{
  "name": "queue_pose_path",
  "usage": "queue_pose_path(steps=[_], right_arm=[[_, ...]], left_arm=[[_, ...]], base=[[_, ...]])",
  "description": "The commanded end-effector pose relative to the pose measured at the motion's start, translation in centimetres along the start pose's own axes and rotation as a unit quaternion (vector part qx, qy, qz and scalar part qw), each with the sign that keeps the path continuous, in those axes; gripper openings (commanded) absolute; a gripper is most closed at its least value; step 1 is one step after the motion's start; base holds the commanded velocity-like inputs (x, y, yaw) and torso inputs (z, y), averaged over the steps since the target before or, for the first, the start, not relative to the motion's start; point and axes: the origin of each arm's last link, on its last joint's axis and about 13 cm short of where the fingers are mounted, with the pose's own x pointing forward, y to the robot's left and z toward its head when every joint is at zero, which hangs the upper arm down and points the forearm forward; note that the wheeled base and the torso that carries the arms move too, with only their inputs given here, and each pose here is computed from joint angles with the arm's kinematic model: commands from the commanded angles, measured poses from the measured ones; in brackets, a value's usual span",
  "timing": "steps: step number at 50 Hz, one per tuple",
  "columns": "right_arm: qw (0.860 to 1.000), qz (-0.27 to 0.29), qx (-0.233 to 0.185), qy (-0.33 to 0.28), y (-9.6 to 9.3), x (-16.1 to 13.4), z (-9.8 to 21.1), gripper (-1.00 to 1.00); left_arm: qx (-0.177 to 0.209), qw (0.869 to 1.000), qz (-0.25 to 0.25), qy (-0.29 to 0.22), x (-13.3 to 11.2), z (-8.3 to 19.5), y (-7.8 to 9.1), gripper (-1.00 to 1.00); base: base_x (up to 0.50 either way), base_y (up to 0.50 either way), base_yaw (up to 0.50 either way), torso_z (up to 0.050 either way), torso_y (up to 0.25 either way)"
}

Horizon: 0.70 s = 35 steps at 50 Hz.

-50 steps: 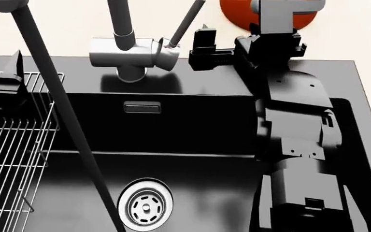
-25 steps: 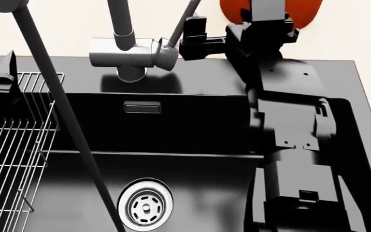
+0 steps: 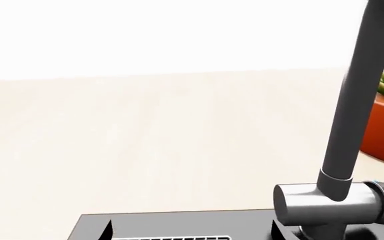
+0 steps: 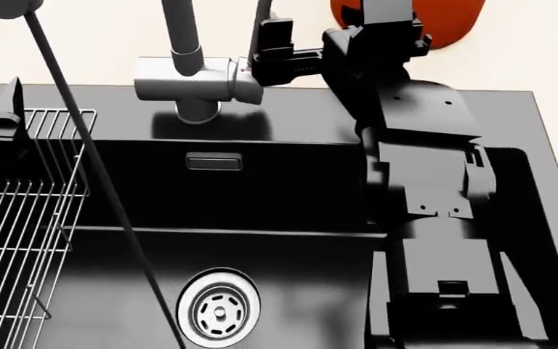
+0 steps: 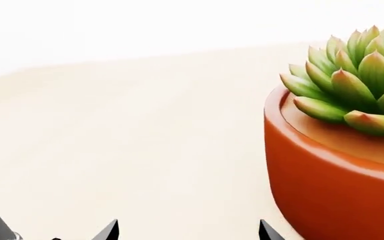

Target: Pick the pomegranates and onions from the sink and place them in one bowl. Place the beet in the other bowl. Then turn off the sink faucet.

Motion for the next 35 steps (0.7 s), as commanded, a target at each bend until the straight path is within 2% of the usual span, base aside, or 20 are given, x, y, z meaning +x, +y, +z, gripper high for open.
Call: queue_pose_path(steps=[1,3,21,31,35], right_arm=[[1.0,0.024,0.01,0.0,0.8,0.3,0.3,1.0],[0.999,0.028,0.021,-0.003,0.9,0.4,0.2,1.0],[0.999,0.048,0.01,0.011,1.6,0.5,0.4,1.0],[0.999,0.03,0.007,0.013,1.3,0.4,0.1,1.0],[1.0,0.004,-0.011,0.014,0.5,0.2,0.0,1.0]], left_arm=[[-0.016,1.0,-0.014,0.007,0.0,0.2,0.1,1.0],[-0.016,1.0,-0.013,0.007,0.0,0.2,0.2,1.0],[-0.019,1.0,-0.012,0.008,0.1,-0.1,0.5,1.0],[-0.018,1.0,-0.013,0.009,0.0,-0.2,0.5,1.0],[-0.018,1.0,-0.015,0.008,0.1,-0.1,0.4,1.0]], base=[[0.0,0.0,0.0,0.0,0.0],[0.0,0.0,0.0,0.0,0.0],[0.0,0.0,0.0,0.0,0.0],[0.0,0.0,0.0,0.0,0.0],[0.0,0.0,0.0,0.0,0.0]])
